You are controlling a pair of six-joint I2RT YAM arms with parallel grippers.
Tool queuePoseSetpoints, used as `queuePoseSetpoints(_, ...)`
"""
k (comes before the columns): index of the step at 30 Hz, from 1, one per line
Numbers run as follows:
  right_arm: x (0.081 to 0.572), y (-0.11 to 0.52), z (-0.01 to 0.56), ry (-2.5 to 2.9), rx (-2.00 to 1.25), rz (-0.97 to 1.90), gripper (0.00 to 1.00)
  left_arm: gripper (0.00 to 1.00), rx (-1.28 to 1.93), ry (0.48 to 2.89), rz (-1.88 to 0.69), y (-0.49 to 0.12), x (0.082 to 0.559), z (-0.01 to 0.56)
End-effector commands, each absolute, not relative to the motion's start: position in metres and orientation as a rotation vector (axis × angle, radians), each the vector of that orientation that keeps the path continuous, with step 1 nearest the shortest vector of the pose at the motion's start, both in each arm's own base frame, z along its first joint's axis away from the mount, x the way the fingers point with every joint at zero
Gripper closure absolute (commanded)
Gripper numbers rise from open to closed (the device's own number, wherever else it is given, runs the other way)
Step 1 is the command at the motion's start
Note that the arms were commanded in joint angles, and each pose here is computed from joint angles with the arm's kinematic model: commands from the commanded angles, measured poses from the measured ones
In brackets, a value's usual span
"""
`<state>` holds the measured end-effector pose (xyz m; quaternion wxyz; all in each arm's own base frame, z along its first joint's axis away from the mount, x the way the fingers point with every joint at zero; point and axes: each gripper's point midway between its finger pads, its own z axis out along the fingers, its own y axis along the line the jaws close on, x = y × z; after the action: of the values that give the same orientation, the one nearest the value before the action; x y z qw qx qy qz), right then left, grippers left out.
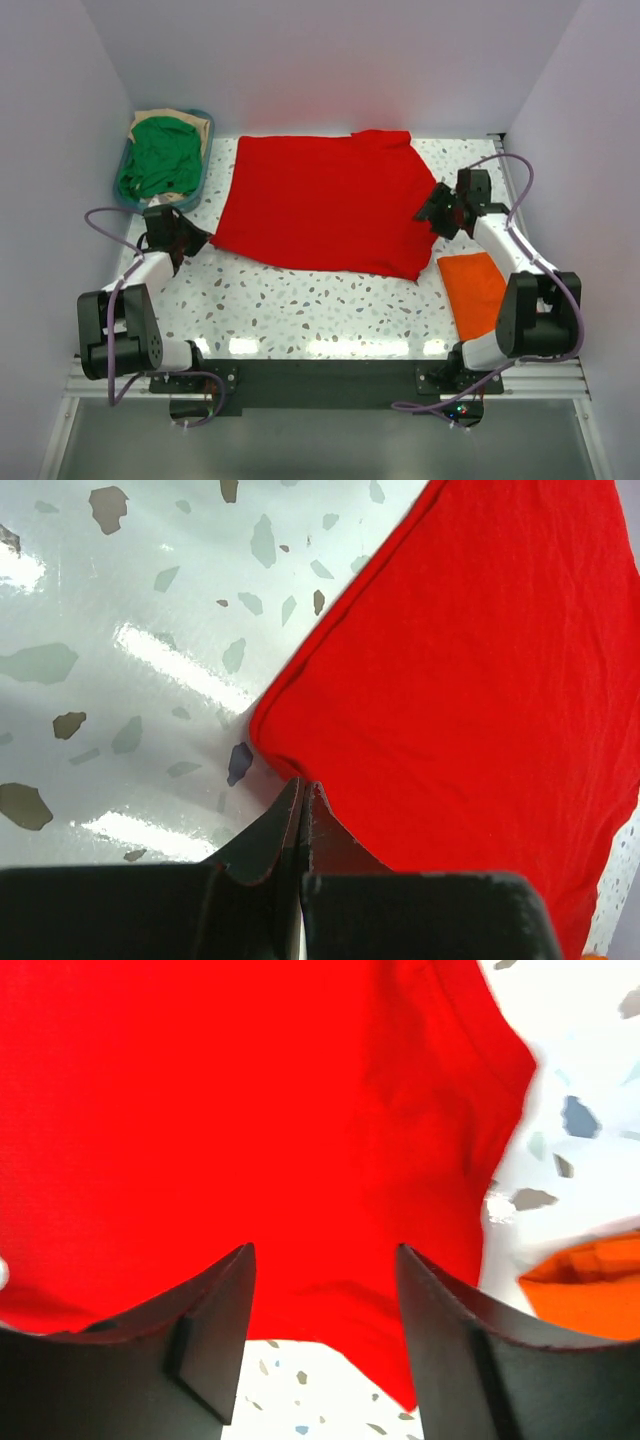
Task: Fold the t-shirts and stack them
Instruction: Flatten the tshirt out
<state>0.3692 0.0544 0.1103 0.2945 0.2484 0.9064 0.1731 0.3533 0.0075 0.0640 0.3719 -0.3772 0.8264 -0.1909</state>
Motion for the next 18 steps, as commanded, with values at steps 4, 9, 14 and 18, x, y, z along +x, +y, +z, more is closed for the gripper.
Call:
queuePoseSetpoints(4, 0.334, 0.043, 0.129, 2.359, 0.611, 0.381, 0.36, 0.98, -0.915, 2.101, -0.486, 0.002, 0.348, 0.077)
queuePoseSetpoints(9, 0.291, 0.056, 0.109, 2.371, 0.596, 0.386, 0.37, 0.98, -0.914, 2.12, -0.493, -0.001, 0.344, 0.075)
queuePoseSetpoints(14, 0.267, 0.07, 0.088, 2.365, 0.542, 0.323, 0.39, 0.99, -0.905, 2.129, -0.493, -0.002, 0.342, 0.073)
queuePoseSetpoints(18, 0.26, 0.075, 0.069, 2.41, 0.521, 0.299, 0.39, 0.99, -0.899, 2.13, -0.508, -0.003, 0.343, 0.074)
